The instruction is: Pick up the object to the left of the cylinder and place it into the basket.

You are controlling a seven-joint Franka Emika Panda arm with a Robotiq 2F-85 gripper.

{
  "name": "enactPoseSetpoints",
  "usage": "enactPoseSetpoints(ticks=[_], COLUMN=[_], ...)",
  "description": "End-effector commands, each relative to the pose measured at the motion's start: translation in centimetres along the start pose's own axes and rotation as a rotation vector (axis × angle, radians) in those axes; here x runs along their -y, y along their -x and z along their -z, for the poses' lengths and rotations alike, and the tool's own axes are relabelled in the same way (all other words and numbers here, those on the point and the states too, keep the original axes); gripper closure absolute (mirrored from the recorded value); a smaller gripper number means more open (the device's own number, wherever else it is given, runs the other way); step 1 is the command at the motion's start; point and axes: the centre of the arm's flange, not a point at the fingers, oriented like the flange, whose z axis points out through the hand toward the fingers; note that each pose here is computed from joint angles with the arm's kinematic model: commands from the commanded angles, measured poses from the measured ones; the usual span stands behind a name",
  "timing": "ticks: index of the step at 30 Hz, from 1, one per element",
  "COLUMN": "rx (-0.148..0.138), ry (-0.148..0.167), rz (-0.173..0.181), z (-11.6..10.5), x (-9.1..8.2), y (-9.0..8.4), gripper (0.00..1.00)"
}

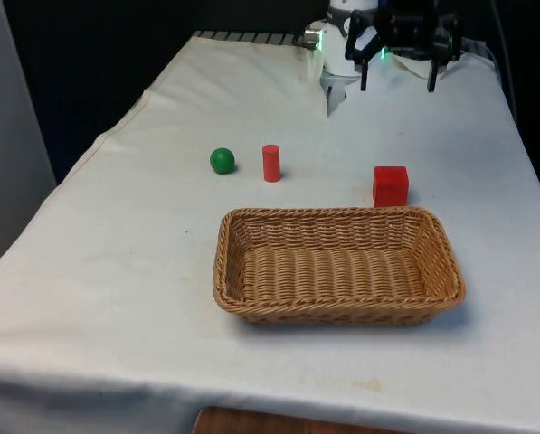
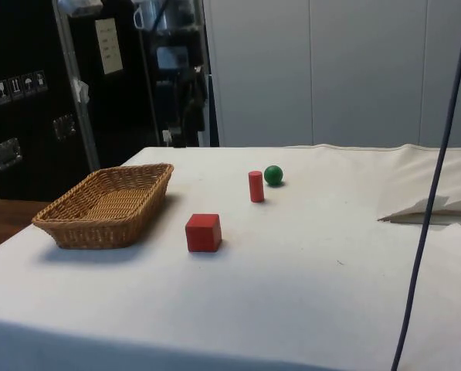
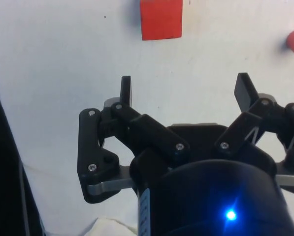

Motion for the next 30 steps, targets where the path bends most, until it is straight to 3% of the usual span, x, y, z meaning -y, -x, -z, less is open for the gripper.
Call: enactPoseSetpoints(ticks=[1, 6, 13, 14, 16, 22, 24, 26, 30], rx=[-0.013, -0.013, -0.042, -0.032, -0.049, -0.064, -0.055, -0.073, -0.084], ry=[-0.001, 0.009, 0.025, 0.027, 0.031, 0.044, 0.048, 0.054, 0.066], rz=[-0.004, 0.005, 0.010, 0.014, 0.013, 0.017, 0.021, 0.021, 0.026], z=[-0.5, -1.5, -3.9, -3.9, -4.8, -6.6, -6.6, -7.8, -8.9], x=[0.1, 0.3, 0.7, 0.7, 0.9, 1.1, 1.0, 1.3, 1.5], y=[0.1, 0.3, 0.6, 0.6, 0.7, 1.0, 1.0, 1.1, 1.1], gripper=[0.00, 0.00, 0.00, 0.00, 0.00, 0.00, 0.00, 0.00, 0.00])
